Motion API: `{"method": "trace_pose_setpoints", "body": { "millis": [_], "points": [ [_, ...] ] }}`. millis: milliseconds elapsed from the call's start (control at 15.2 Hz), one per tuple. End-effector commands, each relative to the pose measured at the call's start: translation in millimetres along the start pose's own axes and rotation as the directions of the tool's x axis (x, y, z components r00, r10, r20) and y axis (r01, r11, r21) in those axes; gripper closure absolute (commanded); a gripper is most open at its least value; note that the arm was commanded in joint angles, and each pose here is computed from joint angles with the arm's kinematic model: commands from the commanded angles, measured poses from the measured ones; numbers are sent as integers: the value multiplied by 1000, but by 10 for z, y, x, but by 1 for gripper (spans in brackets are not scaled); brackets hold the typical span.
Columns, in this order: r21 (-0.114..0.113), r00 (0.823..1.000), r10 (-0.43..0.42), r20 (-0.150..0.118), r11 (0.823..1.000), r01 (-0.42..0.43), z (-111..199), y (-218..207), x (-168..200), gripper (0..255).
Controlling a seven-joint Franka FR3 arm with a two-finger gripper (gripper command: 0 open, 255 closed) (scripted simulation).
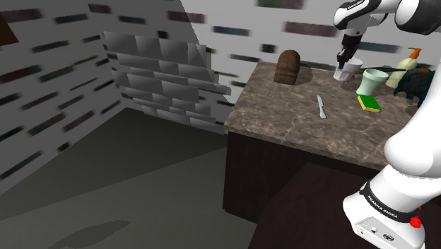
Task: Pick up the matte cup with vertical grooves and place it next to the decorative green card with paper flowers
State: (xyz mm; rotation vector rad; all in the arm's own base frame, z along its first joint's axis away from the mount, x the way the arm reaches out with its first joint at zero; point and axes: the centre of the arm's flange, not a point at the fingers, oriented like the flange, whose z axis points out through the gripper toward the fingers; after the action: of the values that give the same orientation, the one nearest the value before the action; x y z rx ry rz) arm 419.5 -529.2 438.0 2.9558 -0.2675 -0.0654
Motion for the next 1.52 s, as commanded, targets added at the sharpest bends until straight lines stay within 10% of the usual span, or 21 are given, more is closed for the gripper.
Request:
{"method": "trace_pose_setpoints", "body": {
  "millis": [0,1254,1320,1452],
  "points": [
    [-1,1000,0,-1,1000,0,104,-7,-4,255],
    [-1,1000,0,-1,1000,0,688,-111,12,255],
    [-1,1000,0,-1,1000,0,688,-111,12,0],
    [-1,1000,0,-1,1000,0,689,-112,12,0]
  ]
}}
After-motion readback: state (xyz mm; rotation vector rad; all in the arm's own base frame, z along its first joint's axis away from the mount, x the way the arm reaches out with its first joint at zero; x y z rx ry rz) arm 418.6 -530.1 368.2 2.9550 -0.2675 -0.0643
